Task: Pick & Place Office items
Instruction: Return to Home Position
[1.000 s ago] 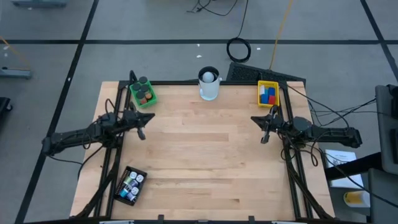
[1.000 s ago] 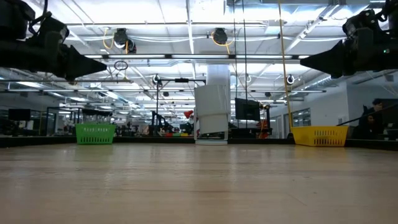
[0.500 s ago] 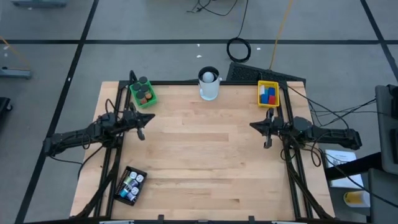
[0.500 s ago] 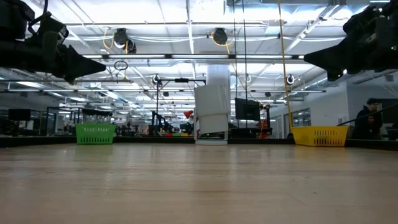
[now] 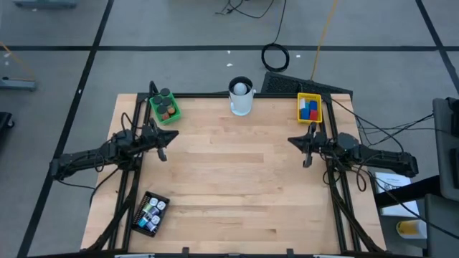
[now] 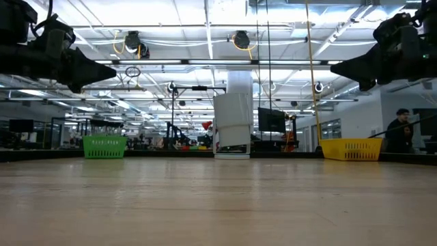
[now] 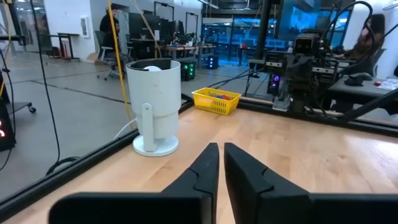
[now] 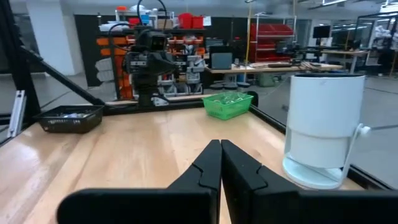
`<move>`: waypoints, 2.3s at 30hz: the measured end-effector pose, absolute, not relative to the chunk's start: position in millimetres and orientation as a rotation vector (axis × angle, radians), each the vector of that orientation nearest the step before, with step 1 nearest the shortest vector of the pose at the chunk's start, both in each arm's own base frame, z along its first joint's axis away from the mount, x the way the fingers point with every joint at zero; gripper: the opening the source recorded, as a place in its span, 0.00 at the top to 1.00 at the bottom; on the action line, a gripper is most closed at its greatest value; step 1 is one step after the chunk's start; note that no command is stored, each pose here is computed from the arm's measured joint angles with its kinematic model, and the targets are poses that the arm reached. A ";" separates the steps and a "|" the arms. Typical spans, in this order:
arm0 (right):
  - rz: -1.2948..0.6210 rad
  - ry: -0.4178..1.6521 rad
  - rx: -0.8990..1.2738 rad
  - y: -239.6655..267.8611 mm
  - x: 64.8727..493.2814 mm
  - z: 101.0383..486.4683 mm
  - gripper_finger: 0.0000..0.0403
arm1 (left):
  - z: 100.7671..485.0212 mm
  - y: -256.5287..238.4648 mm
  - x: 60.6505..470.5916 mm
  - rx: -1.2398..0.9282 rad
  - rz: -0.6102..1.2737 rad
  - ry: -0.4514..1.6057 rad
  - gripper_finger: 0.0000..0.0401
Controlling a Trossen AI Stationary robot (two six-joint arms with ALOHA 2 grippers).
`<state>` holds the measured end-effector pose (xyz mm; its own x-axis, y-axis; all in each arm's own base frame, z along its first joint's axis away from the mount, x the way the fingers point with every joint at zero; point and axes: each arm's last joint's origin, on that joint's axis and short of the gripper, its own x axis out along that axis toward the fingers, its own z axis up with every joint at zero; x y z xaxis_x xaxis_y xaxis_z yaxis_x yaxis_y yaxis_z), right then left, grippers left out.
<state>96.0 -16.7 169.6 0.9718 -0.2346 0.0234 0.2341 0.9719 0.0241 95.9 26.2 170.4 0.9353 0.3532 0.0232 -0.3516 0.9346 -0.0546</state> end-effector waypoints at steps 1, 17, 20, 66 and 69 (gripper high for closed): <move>-0.235 -0.023 0.021 -16.6 96.0 169.4 1.00 | 170.4 26.3 95.9 -0.050 0.361 -0.033 0.91; -0.219 -0.026 0.066 -16.0 96.2 169.1 1.00 | 170.5 26.3 95.9 -0.054 0.360 -0.035 0.90; -0.219 -0.026 0.066 -16.0 96.2 169.2 1.00 | 170.5 26.3 95.9 -0.056 0.360 -0.036 0.90; -0.219 -0.030 0.066 -16.0 96.2 169.6 0.99 | 170.6 26.3 95.9 -0.055 0.360 -0.036 0.90; -0.219 -0.030 0.066 -16.0 96.2 169.6 0.99 | 170.8 26.2 95.9 -0.055 0.360 -0.037 0.90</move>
